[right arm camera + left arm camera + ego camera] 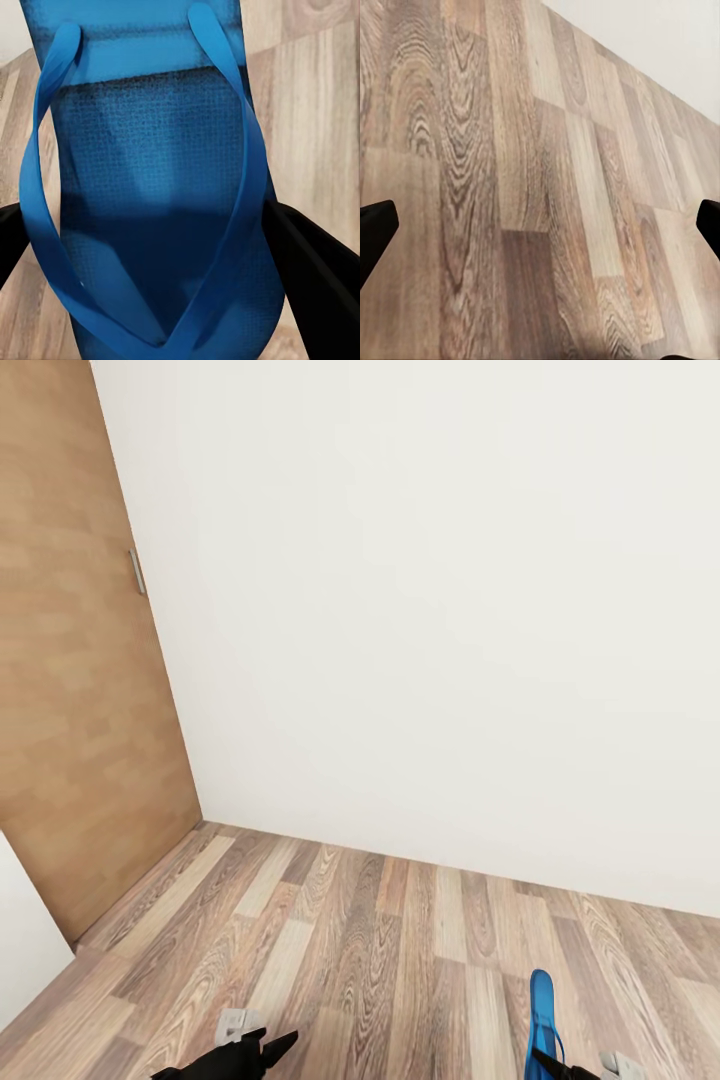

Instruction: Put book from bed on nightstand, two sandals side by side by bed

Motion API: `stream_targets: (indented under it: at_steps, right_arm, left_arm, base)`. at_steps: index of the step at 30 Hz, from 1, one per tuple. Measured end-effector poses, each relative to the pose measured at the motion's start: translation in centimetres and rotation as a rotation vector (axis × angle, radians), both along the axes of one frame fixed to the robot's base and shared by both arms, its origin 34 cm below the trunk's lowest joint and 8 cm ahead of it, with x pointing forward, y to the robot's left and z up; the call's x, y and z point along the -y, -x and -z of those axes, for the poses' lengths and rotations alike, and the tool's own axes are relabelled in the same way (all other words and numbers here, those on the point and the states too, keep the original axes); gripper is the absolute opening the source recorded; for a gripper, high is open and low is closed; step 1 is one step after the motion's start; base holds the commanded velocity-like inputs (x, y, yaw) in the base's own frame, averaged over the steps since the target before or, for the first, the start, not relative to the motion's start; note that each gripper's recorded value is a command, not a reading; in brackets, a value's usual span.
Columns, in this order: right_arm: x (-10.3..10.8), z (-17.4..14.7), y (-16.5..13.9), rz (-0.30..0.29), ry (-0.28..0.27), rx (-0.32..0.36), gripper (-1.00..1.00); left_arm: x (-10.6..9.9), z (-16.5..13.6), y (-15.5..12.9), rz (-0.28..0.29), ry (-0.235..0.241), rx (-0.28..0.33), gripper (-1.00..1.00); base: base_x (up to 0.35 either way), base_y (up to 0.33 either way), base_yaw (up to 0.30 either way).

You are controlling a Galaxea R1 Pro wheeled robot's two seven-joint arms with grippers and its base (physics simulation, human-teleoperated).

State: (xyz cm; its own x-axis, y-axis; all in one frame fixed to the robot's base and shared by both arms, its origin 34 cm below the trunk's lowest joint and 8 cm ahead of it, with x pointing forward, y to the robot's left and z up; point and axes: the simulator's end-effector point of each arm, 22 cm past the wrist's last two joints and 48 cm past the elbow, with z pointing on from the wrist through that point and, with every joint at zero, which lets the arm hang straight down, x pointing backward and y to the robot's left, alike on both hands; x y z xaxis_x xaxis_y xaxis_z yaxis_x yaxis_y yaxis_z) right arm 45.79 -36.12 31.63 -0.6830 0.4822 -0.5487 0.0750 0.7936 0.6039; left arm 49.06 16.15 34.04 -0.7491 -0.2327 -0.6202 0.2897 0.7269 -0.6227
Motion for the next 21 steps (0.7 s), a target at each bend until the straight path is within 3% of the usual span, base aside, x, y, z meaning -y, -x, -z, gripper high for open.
stream_targets:
  at_steps: [11,21]
  right_arm:
    - [0.0,-2.5,-0.6,0.0,0.0,0.0,-1.0]
    - [0.0,-3.8,-0.9,-0.002,0.001,-0.001,-1.0]
  left_arm:
    - [0.0,-2.5,-0.6,0.0,0.0,0.0,1.0]
    - [0.0,-3.8,-1.0,0.0,0.001,-0.001,1.0]
  base:
    - [0.0,0.0,-0.02]
    - [0.0,0.0,-0.235]
